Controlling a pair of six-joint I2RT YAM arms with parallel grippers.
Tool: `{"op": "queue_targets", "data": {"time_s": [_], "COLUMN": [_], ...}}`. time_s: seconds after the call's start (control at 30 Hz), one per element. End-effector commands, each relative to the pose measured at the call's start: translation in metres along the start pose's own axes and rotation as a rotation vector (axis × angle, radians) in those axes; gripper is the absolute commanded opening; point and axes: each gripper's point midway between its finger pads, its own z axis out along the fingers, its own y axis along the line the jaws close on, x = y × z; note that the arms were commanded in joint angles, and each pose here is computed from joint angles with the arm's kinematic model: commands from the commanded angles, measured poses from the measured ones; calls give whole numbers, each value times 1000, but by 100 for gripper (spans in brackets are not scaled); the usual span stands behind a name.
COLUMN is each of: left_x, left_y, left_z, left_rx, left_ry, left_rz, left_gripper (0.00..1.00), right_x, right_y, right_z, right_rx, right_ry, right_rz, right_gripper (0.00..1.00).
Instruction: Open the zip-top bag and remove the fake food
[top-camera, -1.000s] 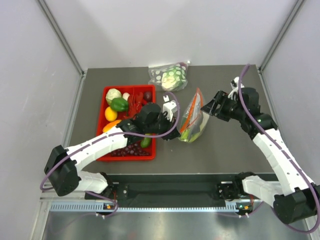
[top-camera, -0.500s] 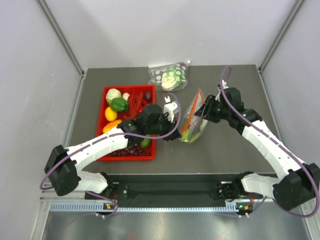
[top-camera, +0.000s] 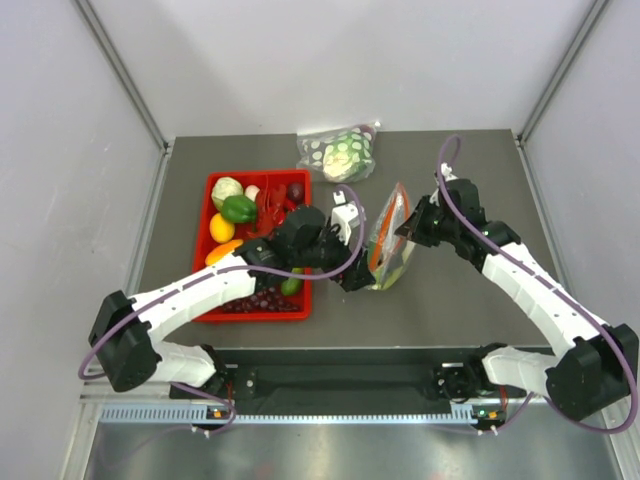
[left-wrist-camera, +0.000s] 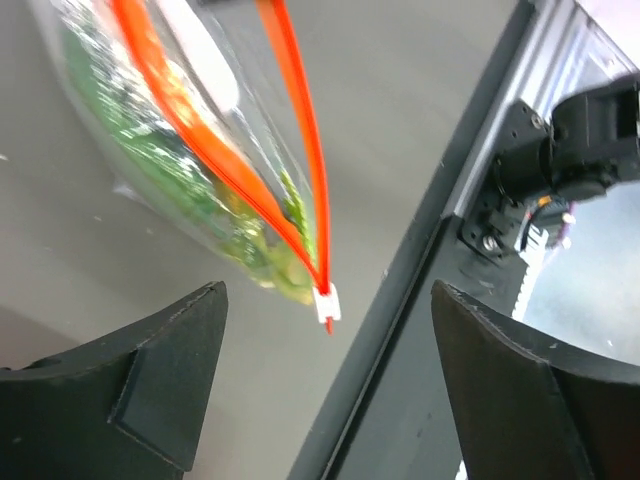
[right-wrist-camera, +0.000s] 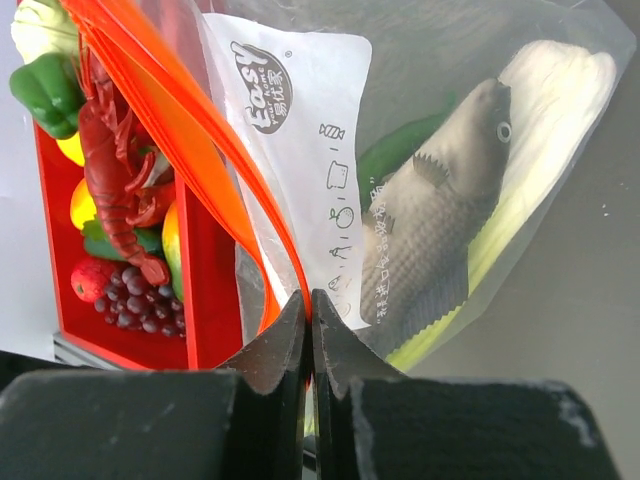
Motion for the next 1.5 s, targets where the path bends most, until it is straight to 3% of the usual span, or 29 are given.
{"op": "queue_targets", "data": {"time_s": [0.0,0.17,0.47,1.03,1.2,1.47], "left_x": [-42,-64,-109,-123,-122,-114], "left_y": [4,29,30,50,47,45], "left_z": [-15,-21,15,62,67,66], "left_rx": [-49,-52,10,4,21,25], "left_ry": [-123,-213,-269,-280,-274,-262], "left_rz": [23,-124,-173,-170,-175,-172], "left_gripper": [88,86,67,63,52,17], "right_x": [-1,5,13,25,28,29], "right_y": [2,4,2,6,6,5], "right_z": [-4,-7,-12,-14,-14,-16], "right_rx": [-8,-33,-39,-80,-82,-81], "right_ry": [-21,-7,3,32,37,31], "right_rz": [-35,-41,-44,-46,-45,-42], "right_gripper": [0,0,0,0,0,0]}}
